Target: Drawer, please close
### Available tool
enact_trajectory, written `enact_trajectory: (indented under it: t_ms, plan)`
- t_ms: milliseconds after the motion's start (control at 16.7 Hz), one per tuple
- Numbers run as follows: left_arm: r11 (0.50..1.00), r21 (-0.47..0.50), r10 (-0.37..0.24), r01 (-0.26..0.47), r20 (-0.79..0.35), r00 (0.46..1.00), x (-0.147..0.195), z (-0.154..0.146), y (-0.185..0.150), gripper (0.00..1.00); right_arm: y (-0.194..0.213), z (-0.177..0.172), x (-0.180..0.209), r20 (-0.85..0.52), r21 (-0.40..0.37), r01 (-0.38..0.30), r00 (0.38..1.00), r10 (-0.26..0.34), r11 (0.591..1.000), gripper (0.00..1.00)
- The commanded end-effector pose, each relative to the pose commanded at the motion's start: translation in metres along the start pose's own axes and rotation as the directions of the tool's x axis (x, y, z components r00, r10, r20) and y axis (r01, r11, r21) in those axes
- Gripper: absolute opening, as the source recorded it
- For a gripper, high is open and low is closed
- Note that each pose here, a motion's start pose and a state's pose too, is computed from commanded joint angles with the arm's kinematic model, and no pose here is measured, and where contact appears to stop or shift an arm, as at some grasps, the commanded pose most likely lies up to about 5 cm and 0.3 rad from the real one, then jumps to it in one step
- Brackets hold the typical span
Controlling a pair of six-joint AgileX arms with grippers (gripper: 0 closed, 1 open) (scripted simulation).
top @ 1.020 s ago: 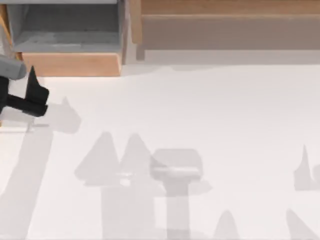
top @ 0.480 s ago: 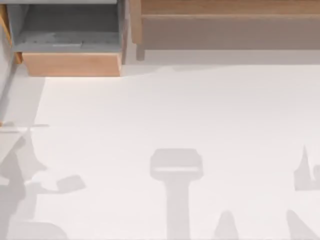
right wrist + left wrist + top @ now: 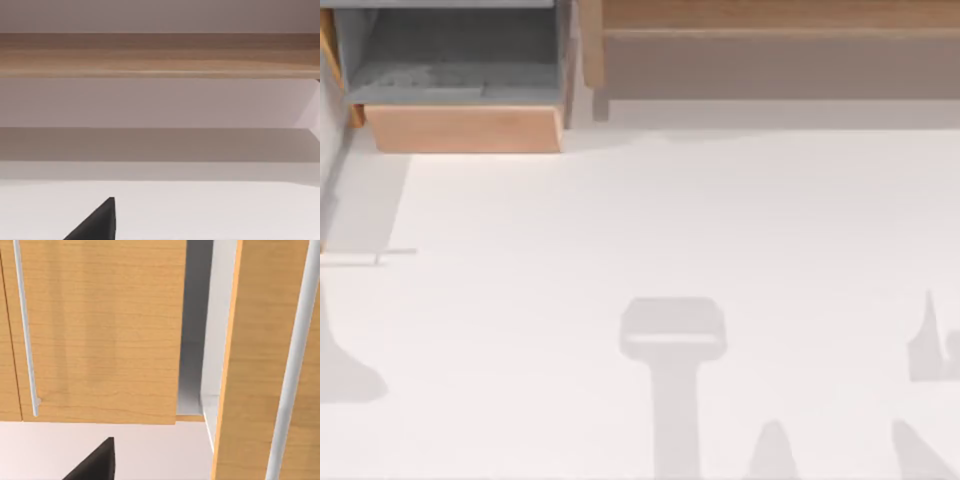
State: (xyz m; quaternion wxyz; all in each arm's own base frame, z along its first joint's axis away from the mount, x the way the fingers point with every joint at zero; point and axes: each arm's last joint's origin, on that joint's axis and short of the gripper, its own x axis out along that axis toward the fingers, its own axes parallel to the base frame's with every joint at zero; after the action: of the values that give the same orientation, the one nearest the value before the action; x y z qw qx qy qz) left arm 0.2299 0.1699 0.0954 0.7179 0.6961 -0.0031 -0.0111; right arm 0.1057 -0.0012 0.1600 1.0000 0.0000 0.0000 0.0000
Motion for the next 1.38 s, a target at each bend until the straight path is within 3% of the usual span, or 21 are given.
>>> enact_trajectory:
  t_ms: [960, 1380]
  plan:
    - [0.999, 0.031, 0.011, -0.011, 0.0, 1.0, 0.024, -0.005, 0.0, 1.0, 0.0, 0.0, 0.0, 0.0, 0.0, 0.0, 1.0, 0.0, 1.0, 1.0]
    - [0.999, 0.031, 0.011, -0.011, 0.0, 1.0, 0.024, -0.005, 0.0, 0.47, 0.0, 0.0, 0.0, 0.0, 0.0, 0.0, 1.0, 0.0, 1.0, 1.0]
